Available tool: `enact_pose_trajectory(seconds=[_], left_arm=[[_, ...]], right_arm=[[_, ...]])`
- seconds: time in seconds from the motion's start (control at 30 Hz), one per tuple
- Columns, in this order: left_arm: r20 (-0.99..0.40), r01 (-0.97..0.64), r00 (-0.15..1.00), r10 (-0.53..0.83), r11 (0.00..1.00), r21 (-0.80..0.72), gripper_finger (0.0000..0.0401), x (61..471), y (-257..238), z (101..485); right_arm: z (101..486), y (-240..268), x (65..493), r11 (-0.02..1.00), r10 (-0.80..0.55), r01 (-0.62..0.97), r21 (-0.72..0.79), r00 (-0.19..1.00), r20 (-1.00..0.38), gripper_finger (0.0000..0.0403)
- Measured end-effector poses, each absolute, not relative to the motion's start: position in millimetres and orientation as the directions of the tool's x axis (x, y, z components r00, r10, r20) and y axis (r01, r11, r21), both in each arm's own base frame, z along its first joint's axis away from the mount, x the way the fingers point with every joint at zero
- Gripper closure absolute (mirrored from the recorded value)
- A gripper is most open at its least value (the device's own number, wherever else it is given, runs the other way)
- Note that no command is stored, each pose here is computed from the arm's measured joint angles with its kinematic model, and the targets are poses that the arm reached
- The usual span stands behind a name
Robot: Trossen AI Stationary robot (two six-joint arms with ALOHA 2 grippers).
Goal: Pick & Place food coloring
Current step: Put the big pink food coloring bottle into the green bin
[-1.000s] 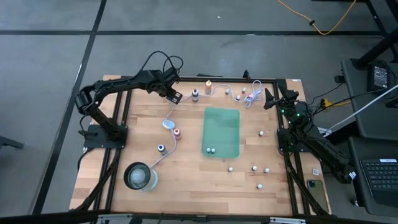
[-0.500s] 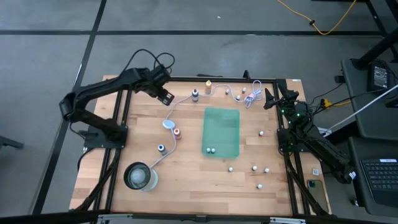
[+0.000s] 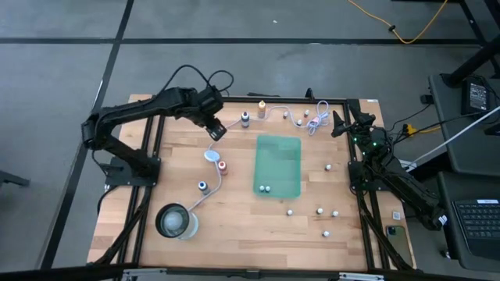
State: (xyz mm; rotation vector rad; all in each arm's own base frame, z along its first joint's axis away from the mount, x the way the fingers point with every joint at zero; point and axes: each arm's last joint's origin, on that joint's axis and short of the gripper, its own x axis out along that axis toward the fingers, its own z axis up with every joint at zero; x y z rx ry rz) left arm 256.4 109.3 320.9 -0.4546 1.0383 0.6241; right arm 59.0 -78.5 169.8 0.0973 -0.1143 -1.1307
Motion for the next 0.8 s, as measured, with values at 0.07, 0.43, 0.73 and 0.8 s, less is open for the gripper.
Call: enact_pose_trajectory(seconds=[0.07, 0.43, 0.73, 0.8], left_arm=[[-0.895, -0.654, 0.366, 0.254, 0.755, -0.053, 0.0285, 266.4, 109.4, 321.4], [-0.881, -0.604, 0.405, 0.244, 0.795, -0.057, 0.0285, 320.8, 113.3, 332.7], [-0.888, -0.576, 0.396, 0.232, 0.817, -0.043, 0.0285, 367.9, 119.9, 331.8], [-0.891, -0.570, 0.392, 0.228, 0.821, -0.041, 0.0285, 378.1, 120.5, 329.1]], right_arm=[[169.8, -78.5, 59.0, 0.423, -0.906, 0.896, 0.136, 0.421, 0.042, 0.0019], [169.7, -78.6, 59.0, 0.423, -0.906, 0.896, 0.135, 0.421, 0.041, 0.0019], [169.8, -78.6, 59.0, 0.423, -0.906, 0.896, 0.135, 0.421, 0.042, 0.0019], [169.7, -78.6, 59.0, 0.423, -0.906, 0.896, 0.135, 0.421, 0.041, 0.0019]])
